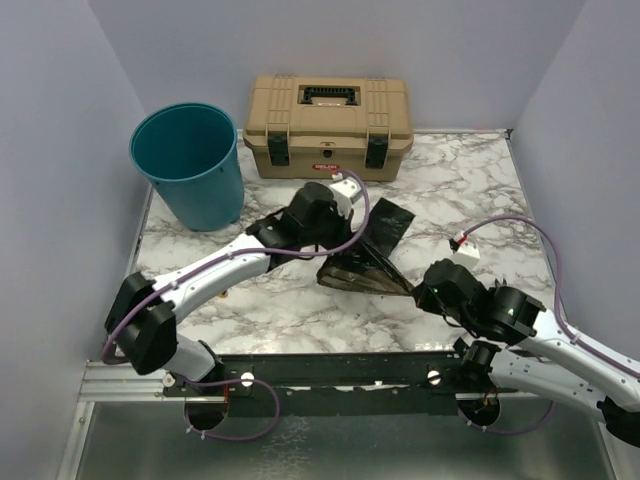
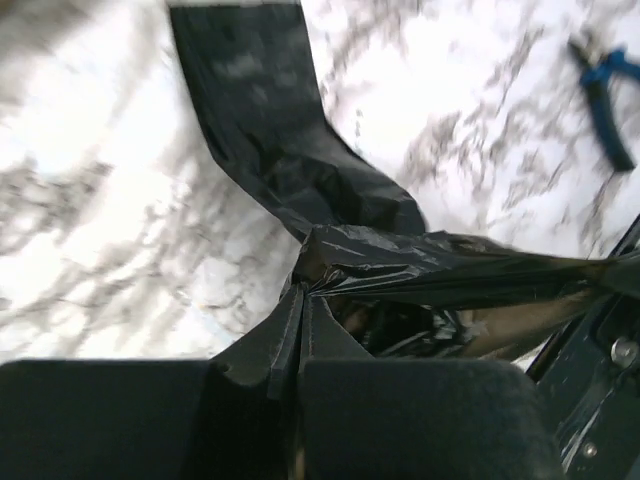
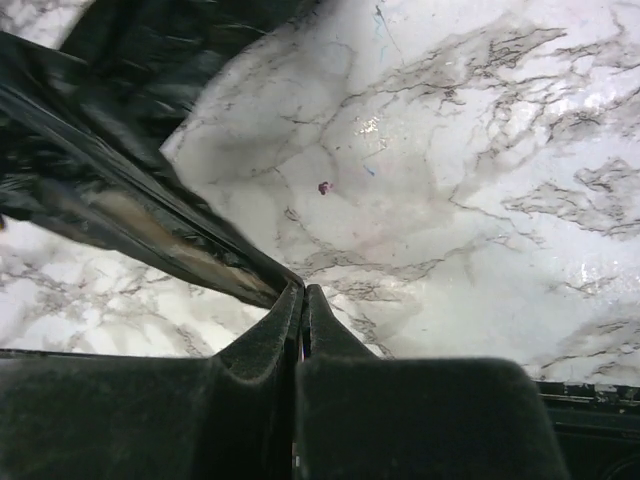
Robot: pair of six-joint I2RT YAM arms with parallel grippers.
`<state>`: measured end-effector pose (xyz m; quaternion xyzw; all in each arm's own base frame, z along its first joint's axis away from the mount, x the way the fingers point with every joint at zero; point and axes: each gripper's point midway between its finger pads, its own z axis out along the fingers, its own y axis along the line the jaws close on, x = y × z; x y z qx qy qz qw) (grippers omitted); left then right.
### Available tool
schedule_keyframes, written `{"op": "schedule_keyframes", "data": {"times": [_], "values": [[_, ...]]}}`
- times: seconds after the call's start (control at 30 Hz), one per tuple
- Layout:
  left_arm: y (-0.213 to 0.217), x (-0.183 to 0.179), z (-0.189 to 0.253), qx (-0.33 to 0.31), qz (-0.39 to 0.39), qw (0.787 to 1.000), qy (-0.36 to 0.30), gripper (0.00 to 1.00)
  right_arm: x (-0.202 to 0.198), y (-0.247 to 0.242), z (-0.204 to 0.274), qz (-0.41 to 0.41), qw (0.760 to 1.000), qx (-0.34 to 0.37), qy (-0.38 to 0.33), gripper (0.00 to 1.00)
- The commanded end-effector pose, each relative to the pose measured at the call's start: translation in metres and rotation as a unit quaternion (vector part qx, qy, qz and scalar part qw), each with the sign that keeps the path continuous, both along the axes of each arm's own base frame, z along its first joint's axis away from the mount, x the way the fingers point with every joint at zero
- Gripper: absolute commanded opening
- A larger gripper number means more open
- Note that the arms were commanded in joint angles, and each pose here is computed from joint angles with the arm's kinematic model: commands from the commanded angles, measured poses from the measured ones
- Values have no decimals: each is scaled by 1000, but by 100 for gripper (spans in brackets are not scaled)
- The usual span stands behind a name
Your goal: Put the trash bags into the trash bin
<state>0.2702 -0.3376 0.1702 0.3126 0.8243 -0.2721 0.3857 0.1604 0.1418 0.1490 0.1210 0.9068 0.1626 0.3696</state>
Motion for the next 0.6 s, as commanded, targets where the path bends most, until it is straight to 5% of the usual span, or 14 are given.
{"op": "schedule_keyframes", "data": {"times": [0.0,0.27,0.4,0.57], "values": [[30,15,55,-15,44,998,-50,0,5,-11,3,-31,999,2,-18,1],[43,12,73,-34,83,995,-48,0,14,4,38,-30,994,76,-68,7],[41,12,81,-57,99,993,-35,0,12,27,45,-5,984,159,-78,53],[33,11,82,-90,117,989,-2,0,12,74,47,53,964,250,-77,72]]}}
